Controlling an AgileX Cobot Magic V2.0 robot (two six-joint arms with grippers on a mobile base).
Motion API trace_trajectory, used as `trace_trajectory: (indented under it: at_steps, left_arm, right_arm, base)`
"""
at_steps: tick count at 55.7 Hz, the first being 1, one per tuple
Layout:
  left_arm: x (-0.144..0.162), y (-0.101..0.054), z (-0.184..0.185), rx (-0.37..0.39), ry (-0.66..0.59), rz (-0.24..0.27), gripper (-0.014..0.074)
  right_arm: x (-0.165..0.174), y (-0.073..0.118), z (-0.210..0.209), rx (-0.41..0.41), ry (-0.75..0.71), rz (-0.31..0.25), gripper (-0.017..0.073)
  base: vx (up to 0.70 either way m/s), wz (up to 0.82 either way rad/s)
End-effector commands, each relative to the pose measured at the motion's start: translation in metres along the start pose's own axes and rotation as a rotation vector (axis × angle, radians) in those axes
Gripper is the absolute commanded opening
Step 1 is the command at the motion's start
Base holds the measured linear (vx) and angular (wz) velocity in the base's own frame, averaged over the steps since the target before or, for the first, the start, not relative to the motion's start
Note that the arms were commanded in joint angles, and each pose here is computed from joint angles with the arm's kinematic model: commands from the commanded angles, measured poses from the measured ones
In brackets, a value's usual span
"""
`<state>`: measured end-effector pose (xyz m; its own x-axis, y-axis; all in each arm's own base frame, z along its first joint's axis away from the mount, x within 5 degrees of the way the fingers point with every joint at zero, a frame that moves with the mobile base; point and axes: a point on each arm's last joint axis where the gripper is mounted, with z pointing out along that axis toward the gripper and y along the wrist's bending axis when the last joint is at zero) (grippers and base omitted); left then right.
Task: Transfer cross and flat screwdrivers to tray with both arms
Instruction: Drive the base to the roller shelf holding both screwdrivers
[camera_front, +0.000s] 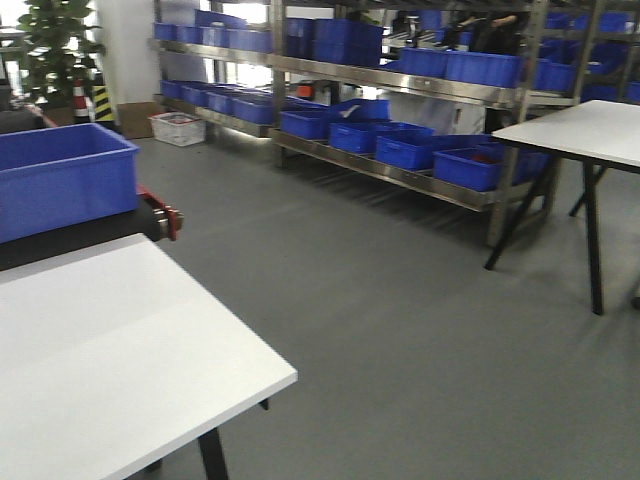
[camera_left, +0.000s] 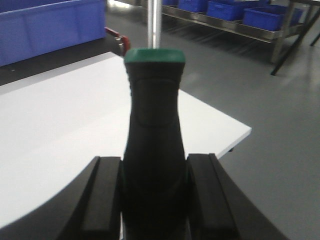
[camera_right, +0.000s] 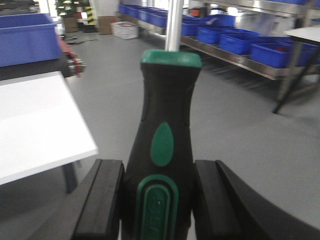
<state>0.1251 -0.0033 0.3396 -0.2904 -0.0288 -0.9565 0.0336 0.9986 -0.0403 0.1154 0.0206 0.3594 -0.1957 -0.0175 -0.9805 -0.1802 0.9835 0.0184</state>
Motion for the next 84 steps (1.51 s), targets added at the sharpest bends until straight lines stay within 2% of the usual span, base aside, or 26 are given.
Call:
trace_trajectory:
  at_steps: [1, 42, 84]
  left_arm:
    - [-0.0164, 0.0001, -0.0043, -0.004, -0.115, -0.018, -0.0003]
    - [-0.0151, 0.0000, -0.0039, -0.002, -0.100, -0.017, -0.0003]
    - [-0.0152, 0.0000, -0.0039, -0.003, -0.100, -0.017, -0.0003]
  right_arm:
    - [-0.0176, -0.0005, -0.0046, 0.008, -0.118, -0.009, -0.0008]
    - [-0.0176, -0.0004, -0.0046, 0.008, -0.119, -0.008, -0.0008]
    - [-0.0176, -0.0004, -0.0046, 0.008, -0.118, -0.008, -0.0008]
  base:
    - [-0.02, -0.69]
    - [0.21, -0.71]
    - [0.45, -0.15]
